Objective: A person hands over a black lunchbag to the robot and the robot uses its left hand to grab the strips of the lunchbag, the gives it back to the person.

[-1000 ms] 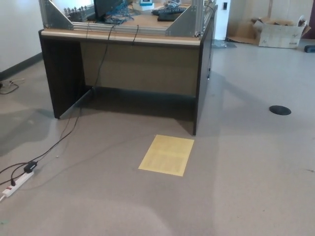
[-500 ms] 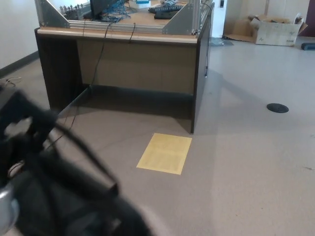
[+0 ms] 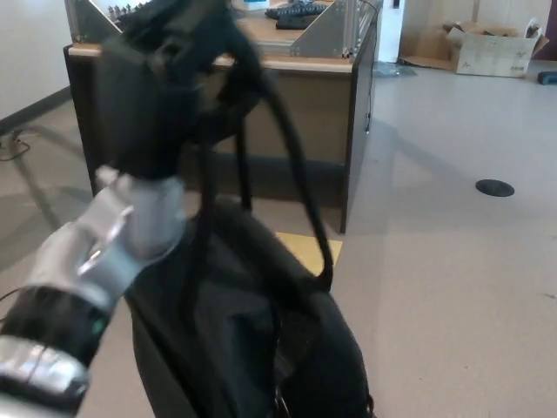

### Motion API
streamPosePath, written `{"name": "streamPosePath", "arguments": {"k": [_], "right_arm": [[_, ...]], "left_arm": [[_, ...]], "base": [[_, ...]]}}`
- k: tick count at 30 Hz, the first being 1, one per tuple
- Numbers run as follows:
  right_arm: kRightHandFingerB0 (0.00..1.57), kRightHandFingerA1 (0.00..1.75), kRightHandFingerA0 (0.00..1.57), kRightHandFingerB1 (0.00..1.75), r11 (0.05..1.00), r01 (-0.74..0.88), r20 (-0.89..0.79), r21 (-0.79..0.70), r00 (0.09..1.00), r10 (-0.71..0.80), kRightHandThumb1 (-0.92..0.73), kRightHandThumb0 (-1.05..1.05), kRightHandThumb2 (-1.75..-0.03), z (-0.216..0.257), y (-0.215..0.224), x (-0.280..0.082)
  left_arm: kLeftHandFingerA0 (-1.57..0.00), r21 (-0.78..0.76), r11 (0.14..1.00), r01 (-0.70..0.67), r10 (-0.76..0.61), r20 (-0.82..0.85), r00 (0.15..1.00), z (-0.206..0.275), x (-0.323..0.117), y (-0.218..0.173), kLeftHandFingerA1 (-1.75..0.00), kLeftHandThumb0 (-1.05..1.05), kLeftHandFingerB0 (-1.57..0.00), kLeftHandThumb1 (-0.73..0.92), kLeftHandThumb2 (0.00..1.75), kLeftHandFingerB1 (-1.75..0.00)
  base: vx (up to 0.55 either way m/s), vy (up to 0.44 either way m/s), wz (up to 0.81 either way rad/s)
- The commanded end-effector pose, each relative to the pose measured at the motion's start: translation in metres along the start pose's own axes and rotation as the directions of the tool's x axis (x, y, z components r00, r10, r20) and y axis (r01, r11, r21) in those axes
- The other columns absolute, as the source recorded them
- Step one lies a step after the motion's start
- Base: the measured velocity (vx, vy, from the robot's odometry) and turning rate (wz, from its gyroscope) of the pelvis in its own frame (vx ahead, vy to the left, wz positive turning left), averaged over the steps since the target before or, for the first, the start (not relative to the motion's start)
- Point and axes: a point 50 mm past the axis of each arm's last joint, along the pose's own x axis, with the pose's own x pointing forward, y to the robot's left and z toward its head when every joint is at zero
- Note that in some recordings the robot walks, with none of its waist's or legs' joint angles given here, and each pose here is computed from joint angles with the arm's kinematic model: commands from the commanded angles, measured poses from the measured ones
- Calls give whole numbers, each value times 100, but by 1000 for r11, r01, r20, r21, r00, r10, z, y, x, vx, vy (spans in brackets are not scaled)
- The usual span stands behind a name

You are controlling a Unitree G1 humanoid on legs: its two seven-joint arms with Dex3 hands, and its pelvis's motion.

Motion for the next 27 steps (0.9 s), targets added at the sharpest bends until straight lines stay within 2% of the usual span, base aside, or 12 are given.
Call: {"name": "streamPosePath", "arguments": {"k": [1,3,4,5,6,14,15,17,18,21,22,27], "right_arm": [[37,39,37,36,997,66,12,38,998,-66,-75,-72,-66,0,-6,-1],[37,39,38,36,997,65,14,35,998,-65,-77,-70,-63,1,-7,0],[27,52,34,47,998,62,18,32,998,-63,-66,-77,-100,2,-7,1],[27,52,34,47,998,61,20,30,998,-62,-66,-77,-100,3,-7,1],[36,39,35,36,998,57,24,33,998,-58,-76,-71,-64,3,-7,1],[34,39,36,36,999,37,35,5,999,-37,-77,-71,-67,5,-8,1],[24,53,34,45,999,38,35,9,999,-39,-67,-76,-100,5,-8,1],[25,53,35,46,999,43,32,16,999,-43,-66,-76,-100,4,-8,1],[36,40,38,35,999,44,32,18,998,-45,-78,-68,-63,5,-8,1],[37,40,40,36,999,45,33,24,998,-45,-77,-69,-63,6,-7,3],[25,54,37,46,999,45,33,25,998,-46,-66,-76,-101,6,-7,4],[26,54,36,47,998,57,31,21,998,-58,-64,-74,-101,6,-8,3]], "left_arm": [[-82,65,997,44,-48,66,997,30,46,-32,-175,-28,-63,60,56,-170],[-78,18,998,59,-60,70,996,40,49,-41,-175,-26,-60,59,56,-169],[-79,-3,998,60,-59,76,995,45,51,-44,-175,-27,-63,57,55,-167],[-79,-9,998,59,-58,79,995,47,51,-45,-175,-27,-63,57,55,-167],[-78,-26,997,67,-64,91,994,53,52,-49,-175,-27,-62,57,55,-168],[-81,-38,998,51,-47,107,993,57,48,-50,-175,-22,-59,58,55,-175],[-82,-30,998,50,-47,102,994,55,46,-50,-175,-20,-63,57,55,-171],[-82,-21,998,55,-53,102,993,53,44,-50,-175,-20,-64,56,55,-170],[-80,-14,997,73,-71,103,992,51,42,-50,-175,-21,-61,58,55,-170],[-79,0,995,101,-101,93,991,45,36,-48,-175,-23,-62,54,55,-165],[-90,3,995,104,-104,89,991,42,34,-47,-174,-31,-64,59,59,-154],[-81,3,994,113,-113,81,990,41,28,-48,-174,-26,-67,53,54,-158]], "base": [[0,0,0],[0,0,0],[0,0,0],[0,0,0],[0,0,0],[0,0,0],[0,0,0],[0,0,0],[0,0,0],[0,0,0],[0,0,0],[0,0,0]]}}
